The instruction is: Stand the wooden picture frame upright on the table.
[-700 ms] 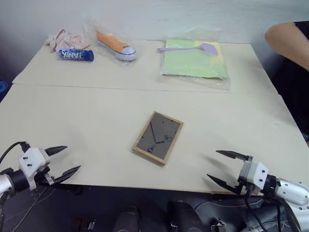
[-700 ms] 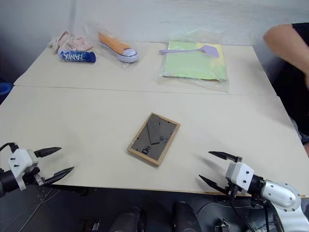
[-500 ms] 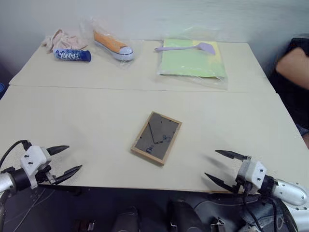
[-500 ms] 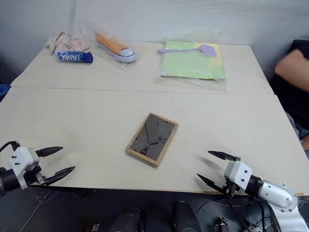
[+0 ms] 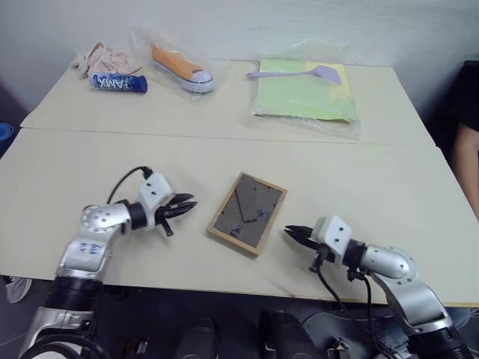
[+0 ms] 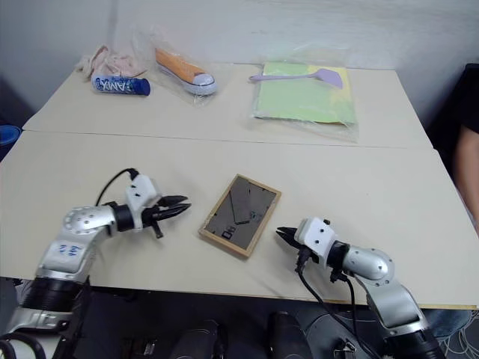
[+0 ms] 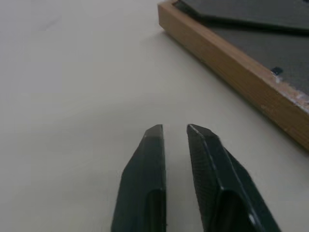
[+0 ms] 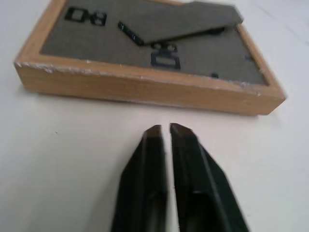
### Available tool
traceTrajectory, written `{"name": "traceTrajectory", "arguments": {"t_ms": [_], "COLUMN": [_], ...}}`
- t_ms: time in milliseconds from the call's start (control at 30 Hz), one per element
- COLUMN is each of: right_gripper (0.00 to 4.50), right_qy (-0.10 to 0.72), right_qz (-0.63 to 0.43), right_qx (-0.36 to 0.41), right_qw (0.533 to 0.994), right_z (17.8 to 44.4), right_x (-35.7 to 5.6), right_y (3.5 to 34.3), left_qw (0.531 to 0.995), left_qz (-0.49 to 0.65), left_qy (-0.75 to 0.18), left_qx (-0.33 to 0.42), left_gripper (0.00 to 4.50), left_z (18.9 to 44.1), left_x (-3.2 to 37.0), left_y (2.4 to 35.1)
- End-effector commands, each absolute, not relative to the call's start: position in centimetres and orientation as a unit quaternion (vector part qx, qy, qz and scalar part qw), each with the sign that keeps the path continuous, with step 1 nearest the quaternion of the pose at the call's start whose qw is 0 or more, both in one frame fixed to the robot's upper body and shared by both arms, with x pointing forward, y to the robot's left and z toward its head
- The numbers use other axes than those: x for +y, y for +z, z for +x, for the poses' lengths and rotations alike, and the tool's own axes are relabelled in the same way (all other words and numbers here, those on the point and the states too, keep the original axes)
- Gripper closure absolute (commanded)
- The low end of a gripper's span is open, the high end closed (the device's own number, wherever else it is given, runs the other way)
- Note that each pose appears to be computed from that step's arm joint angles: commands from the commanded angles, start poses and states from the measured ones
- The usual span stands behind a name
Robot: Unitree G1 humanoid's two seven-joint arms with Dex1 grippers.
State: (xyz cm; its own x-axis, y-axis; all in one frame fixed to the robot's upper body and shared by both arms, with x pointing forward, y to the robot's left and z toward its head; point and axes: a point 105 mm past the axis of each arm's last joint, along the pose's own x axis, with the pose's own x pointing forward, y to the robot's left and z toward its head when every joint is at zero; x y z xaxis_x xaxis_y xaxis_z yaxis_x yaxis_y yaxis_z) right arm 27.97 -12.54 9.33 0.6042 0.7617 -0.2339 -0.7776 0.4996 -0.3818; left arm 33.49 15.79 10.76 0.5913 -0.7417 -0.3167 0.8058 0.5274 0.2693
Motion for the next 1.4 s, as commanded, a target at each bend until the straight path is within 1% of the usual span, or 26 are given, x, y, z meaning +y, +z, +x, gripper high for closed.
{"name": "traceTrajectory", "arguments": {"t_ms": [33, 133, 200, 433, 500, 600, 700, 733, 800, 867, 900, 933, 1033, 1067, 1167, 1267, 1400], "right_gripper": [4.5, 4.5, 4.5, 4.5, 4.5, 4.5, 4.5, 4.5, 4.5, 4.5, 4.5, 4.5, 4.5, 4.5, 4.5, 4.5, 4.5], "right_qy": [0.449, 0.449, 0.448, 0.447, 0.451, 0.451, 0.45, 0.453, 0.462, 0.483, 0.489, 0.493, 0.495, 0.495, 0.491, 0.492, 0.495], "right_qz": [-0.233, -0.232, -0.234, -0.242, -0.245, -0.248, -0.258, -0.258, -0.257, -0.261, -0.264, -0.265, -0.262, -0.262, -0.264, -0.271, -0.28], "right_qx": [0.002, -0.006, -0.007, -0.005, 0.001, 0.001, -0.002, 0.002, 0.011, 0.033, 0.043, 0.051, 0.057, 0.056, 0.054, 0.053, 0.049], "right_qw": [0.863, 0.863, 0.863, 0.861, 0.858, 0.857, 0.855, 0.853, 0.849, 0.835, 0.831, 0.827, 0.827, 0.827, 0.828, 0.826, 0.821], "right_z": [28.2, 28.6, 29.0, 29.8, 29.8, 29.8, 29.6, 29.3, 28.7, 27.5, 27.1, 26.7, 26.4, 26.4, 26.8, 27.0, 27.3], "right_x": [-11.4, -10.9, -10.8, -11.3, -11.4, -11.7, -12.5, -12.8, -13.1, -13.0, -13.0, -12.9, -12.5, -12.4, -12.0, -11.8, -11.4], "right_y": [10.0, 10.5, 10.7, 10.9, 10.7, 10.6, 11.1, 11.2, 11.3, 10.7, 10.3, 10.0, 9.7, 9.6, 9.7, 9.7, 9.8], "left_qw": [0.85, 0.833, 0.832, 0.834, 0.842, 0.847, 0.861, 0.87, 0.867, 0.821, 0.803, 0.794, 0.783, 0.775, 0.748, 0.73, 0.708], "left_qz": [0.22, 0.226, 0.208, 0.176, 0.171, 0.141, 0.111, 0.075, -0.001, -0.088, -0.116, -0.134, -0.188, -0.195, -0.22, -0.218, -0.219], "left_qy": [-0.474, -0.5, -0.51, -0.517, -0.506, -0.508, -0.481, -0.462, -0.452, -0.484, -0.49, -0.488, -0.466, -0.454, -0.453, -0.456, -0.473], "left_qx": [0.067, 0.066, 0.07, 0.082, 0.083, 0.075, 0.122, 0.157, 0.207, 0.291, 0.319, 0.336, 0.366, 0.394, 0.433, 0.459, 0.477], "left_gripper": [4.0, 4.0, 4.0, 4.0, 4.0, 4.0, 4.0, 3.82, 3.47, 2.92, 2.65, 2.35, 1.49, 1.2, 0.31, 0.31, 0.31], "left_z": [33.5, 32.7, 32.0, 30.1, 30.1, 29.7, 29.5, 29.6, 29.1, 27.2, 26.8, 26.8, 28.3, 28.6, 29.2, 29.3, 29.3], "left_x": [14.0, 12.6, 12.0, 12.2, 12.6, 13.4, 16.1, 17.2, 18.3, 17.8, 17.5, 17.3, 16.3, 15.9, 14.3, 13.0, 11.0], "left_y": [10.5, 10.0, 9.9, 9.1, 9.0, 9.9, 9.7, 9.5, 9.6, 9.9, 10.3, 10.7, 11.8, 11.6, 11.9, 11.5, 11.1]}}
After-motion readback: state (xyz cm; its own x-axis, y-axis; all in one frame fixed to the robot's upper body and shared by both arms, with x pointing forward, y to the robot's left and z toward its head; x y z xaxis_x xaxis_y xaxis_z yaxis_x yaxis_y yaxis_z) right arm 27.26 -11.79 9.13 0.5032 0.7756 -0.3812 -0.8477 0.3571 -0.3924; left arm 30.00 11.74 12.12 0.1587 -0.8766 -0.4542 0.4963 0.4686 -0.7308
